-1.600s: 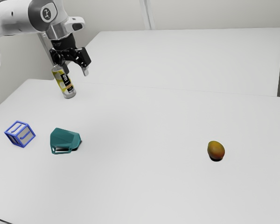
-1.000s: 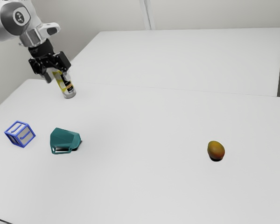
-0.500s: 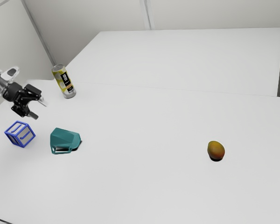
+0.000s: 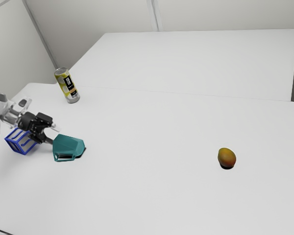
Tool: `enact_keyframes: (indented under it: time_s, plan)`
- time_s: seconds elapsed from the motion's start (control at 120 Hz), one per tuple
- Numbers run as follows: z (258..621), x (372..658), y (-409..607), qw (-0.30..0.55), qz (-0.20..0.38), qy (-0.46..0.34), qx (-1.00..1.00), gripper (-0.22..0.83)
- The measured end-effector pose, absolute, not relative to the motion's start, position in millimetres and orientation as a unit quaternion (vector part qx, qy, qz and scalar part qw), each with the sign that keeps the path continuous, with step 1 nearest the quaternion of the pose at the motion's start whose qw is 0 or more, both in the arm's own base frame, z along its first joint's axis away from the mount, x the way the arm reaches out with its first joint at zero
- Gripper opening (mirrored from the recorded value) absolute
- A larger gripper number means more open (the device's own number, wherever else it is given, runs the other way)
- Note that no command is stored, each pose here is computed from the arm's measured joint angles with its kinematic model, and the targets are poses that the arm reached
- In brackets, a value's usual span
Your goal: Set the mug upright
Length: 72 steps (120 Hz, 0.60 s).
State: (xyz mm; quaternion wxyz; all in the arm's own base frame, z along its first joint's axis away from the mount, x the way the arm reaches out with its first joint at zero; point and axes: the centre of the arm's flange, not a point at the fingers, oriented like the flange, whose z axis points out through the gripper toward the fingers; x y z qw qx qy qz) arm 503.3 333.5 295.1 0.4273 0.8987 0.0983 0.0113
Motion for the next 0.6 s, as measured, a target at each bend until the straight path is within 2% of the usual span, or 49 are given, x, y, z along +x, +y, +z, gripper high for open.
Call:
enact_keyframes:
  time_s: [0.167,0.317,0.383,0.492,0.6]
  plan:
    - [278.1,500.4,312.0,0.465,0.016,0.081,0.882,0.61]
    - [277.1,501.1,305.1,0.476,0.022,0.062,0.877,0.23]
    - [278.7,501.6,304.3,0.476,0.025,0.056,0.877,0.09]
    - [281.3,502.3,304.1,0.476,0.032,0.046,0.878,-0.03]
    - [284.6,503.6,303.1,0.475,0.037,0.037,0.879,-0.09]
